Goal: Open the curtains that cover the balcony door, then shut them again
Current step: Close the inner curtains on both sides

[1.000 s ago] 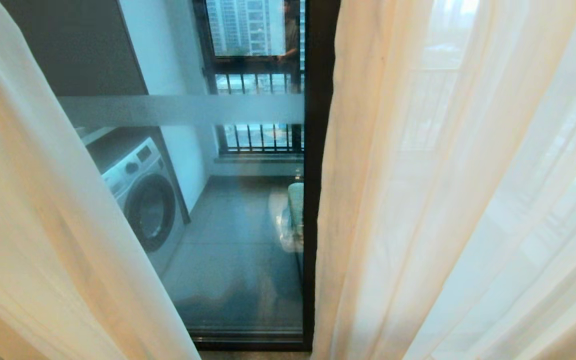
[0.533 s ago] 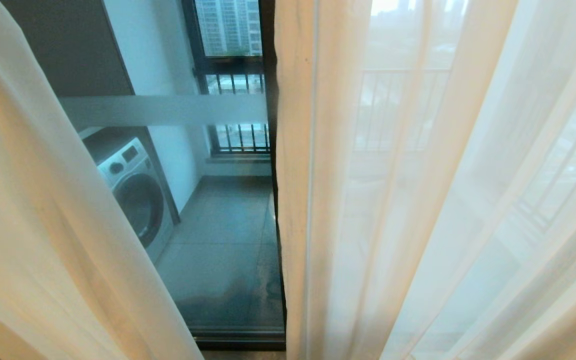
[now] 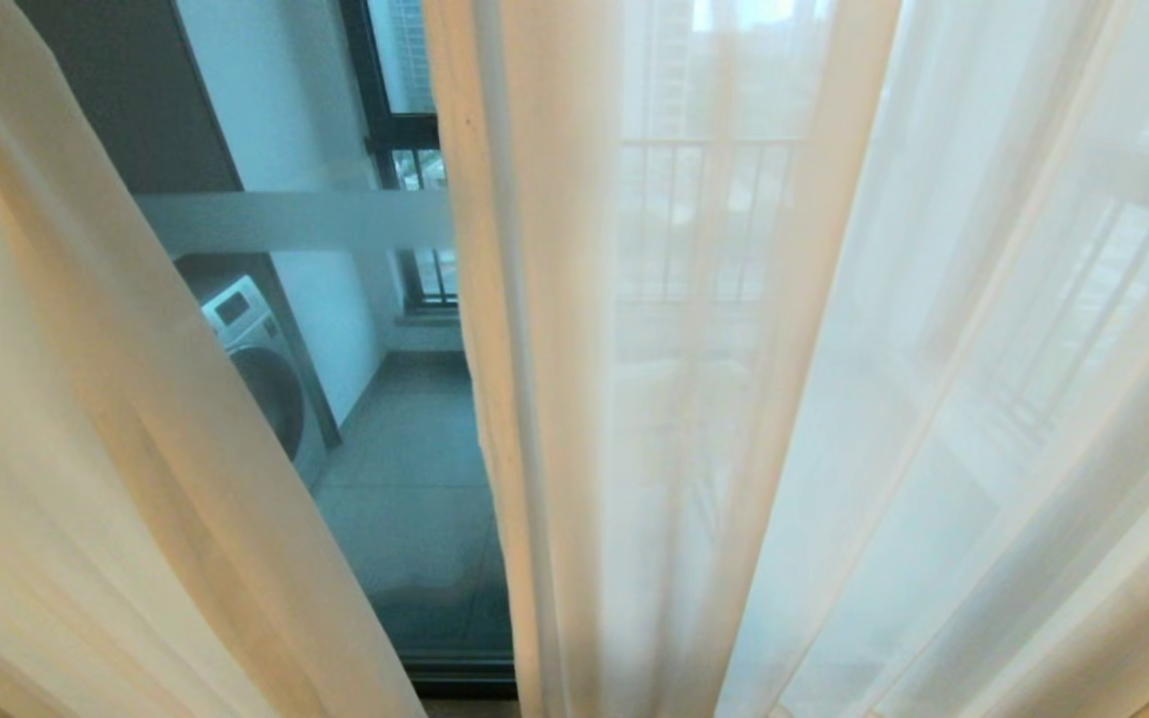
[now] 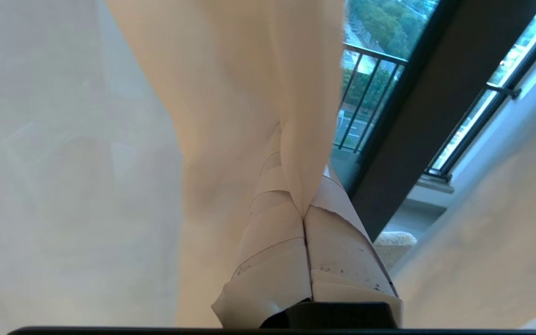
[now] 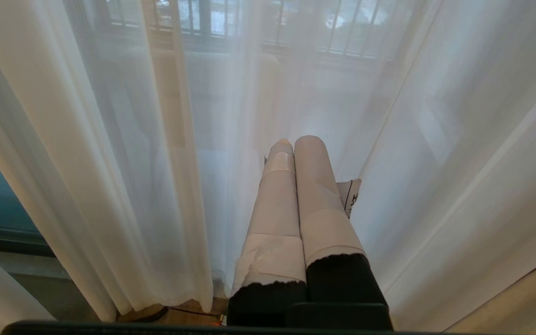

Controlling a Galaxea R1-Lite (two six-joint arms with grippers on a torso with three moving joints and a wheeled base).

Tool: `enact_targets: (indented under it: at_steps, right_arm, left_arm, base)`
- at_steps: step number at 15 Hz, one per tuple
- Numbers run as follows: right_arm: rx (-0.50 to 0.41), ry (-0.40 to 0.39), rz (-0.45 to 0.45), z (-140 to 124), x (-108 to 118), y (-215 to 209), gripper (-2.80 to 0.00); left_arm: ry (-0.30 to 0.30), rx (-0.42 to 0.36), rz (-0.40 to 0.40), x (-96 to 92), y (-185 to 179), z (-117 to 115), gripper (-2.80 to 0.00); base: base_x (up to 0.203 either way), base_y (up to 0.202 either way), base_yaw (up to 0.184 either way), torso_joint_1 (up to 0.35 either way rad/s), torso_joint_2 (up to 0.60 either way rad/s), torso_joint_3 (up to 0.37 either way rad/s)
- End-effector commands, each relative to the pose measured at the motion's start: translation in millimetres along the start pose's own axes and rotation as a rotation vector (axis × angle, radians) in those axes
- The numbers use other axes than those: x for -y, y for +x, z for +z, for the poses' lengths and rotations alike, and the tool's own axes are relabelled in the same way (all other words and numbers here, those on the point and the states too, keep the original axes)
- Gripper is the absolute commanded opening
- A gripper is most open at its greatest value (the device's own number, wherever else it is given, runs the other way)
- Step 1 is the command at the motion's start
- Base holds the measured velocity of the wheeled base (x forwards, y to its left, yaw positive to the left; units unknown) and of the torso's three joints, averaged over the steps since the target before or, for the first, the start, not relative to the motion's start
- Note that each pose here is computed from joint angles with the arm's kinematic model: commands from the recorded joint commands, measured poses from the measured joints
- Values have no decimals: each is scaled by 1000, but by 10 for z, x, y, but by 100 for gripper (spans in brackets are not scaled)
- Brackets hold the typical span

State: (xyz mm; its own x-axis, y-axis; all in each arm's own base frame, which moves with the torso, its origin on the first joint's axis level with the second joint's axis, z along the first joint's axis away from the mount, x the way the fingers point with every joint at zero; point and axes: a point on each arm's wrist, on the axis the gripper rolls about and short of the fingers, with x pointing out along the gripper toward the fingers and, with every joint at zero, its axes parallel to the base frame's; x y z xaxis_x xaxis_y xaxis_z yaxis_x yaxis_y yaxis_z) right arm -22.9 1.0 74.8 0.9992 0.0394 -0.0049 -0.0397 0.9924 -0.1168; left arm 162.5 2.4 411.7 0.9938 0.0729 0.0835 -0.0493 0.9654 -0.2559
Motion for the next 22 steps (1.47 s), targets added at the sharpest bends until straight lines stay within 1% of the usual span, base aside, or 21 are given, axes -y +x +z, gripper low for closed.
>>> enact_targets:
  at_steps: [1, 10, 11, 14, 17, 20, 22]
  right_arm:
    - [-1, -1, 1, 0, 0, 1, -280]
    - [-1, -1, 1, 0, 0, 1, -280]
    - [-1, -1, 1, 0, 0, 1, -280]
    - [-1, -1, 1, 0, 0, 1, -280]
    - [-1, -1, 2, 0, 0, 1, -280]
    - [-1, -1, 1, 0, 0, 1, -280]
    - [-1, -1, 1, 0, 0, 1, -280]
  left_arm:
    - [-2, 3, 2, 0, -2, 6, -280]
    - [-3, 17, -7, 11, -42, 42, -280]
    - [-4, 24, -23, 37, -51, 64, -280]
    - [-17, 40, -115, 193, -72, 136, -280]
    - [-34, 39, -226, 392, -44, 172, -280]
    - [-53, 45, -341, 632, 51, 172, -280]
    - [-76, 41, -456, 908, 135, 117, -280]
  base:
    - [0, 0, 0, 0, 0, 0]
    - [0, 0, 0, 0, 0, 0]
    - [0, 0, 0, 0, 0, 0]
    - [0, 0, 0, 0, 0, 0]
    - [0, 0, 0, 0, 0, 0]
    - [0, 0, 0, 0, 0, 0]
    - [0, 0, 0, 0, 0, 0]
